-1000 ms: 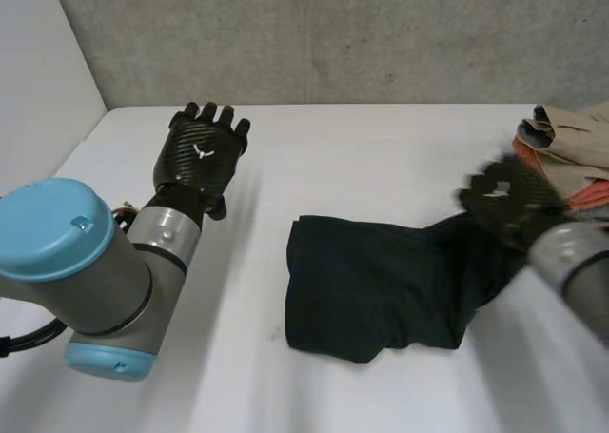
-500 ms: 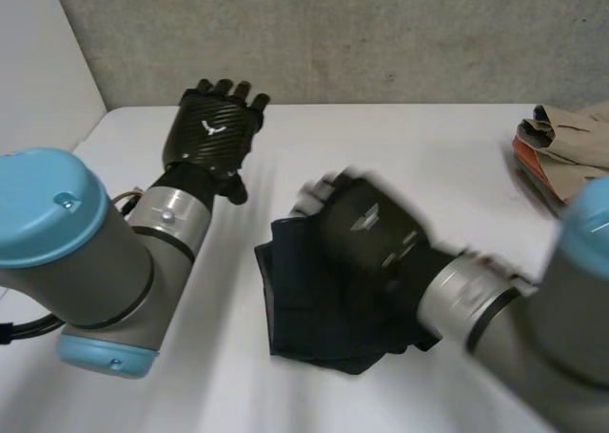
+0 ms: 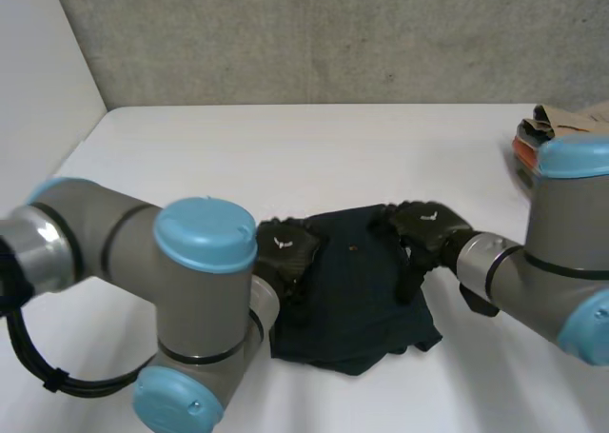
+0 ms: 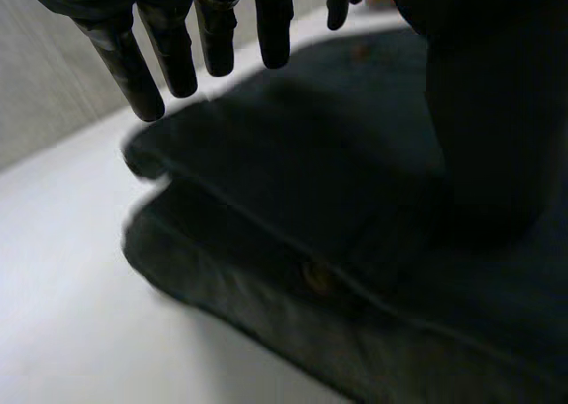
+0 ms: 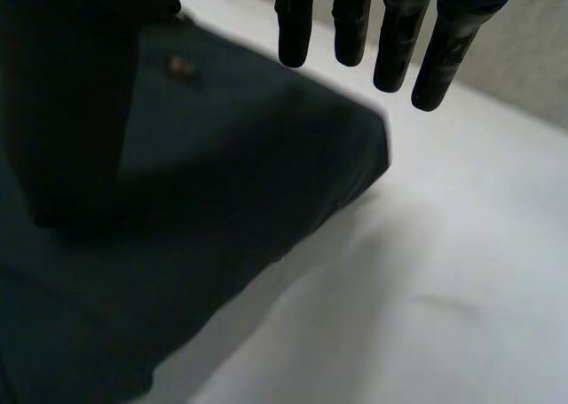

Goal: Fold the laundry.

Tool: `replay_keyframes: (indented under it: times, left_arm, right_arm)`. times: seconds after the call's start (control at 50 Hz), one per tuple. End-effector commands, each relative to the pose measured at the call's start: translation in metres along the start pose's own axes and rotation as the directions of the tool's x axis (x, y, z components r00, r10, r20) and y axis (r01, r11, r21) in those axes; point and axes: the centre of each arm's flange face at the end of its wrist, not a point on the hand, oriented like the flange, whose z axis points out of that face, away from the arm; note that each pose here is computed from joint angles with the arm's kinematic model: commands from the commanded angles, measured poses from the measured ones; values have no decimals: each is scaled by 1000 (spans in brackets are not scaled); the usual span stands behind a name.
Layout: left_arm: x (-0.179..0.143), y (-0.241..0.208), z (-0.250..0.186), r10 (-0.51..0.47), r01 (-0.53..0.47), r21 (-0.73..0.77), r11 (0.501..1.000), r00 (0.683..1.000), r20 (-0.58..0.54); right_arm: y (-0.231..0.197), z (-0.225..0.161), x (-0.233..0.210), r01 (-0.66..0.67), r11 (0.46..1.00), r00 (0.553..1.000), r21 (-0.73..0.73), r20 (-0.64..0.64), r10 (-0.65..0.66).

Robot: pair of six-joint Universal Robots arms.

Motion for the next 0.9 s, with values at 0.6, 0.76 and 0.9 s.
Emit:
replay_keyframes:
  times: [0.6, 0.76, 0.9]
  left_arm:
    - [-46, -124, -48, 165, -109, 330, 938, 976, -145]
    - [-51, -130, -55, 164, -102, 292, 951, 967, -193]
    - [-44, -132, -58, 179, -104, 308, 946, 957, -227]
  right_arm:
    - [7, -69, -54, 314, 936, 948, 160, -108, -300]
    - [41, -71, -73, 268, 947, 963, 177, -53, -263]
    - [69, -59, -91, 288, 940, 956, 183, 7, -294]
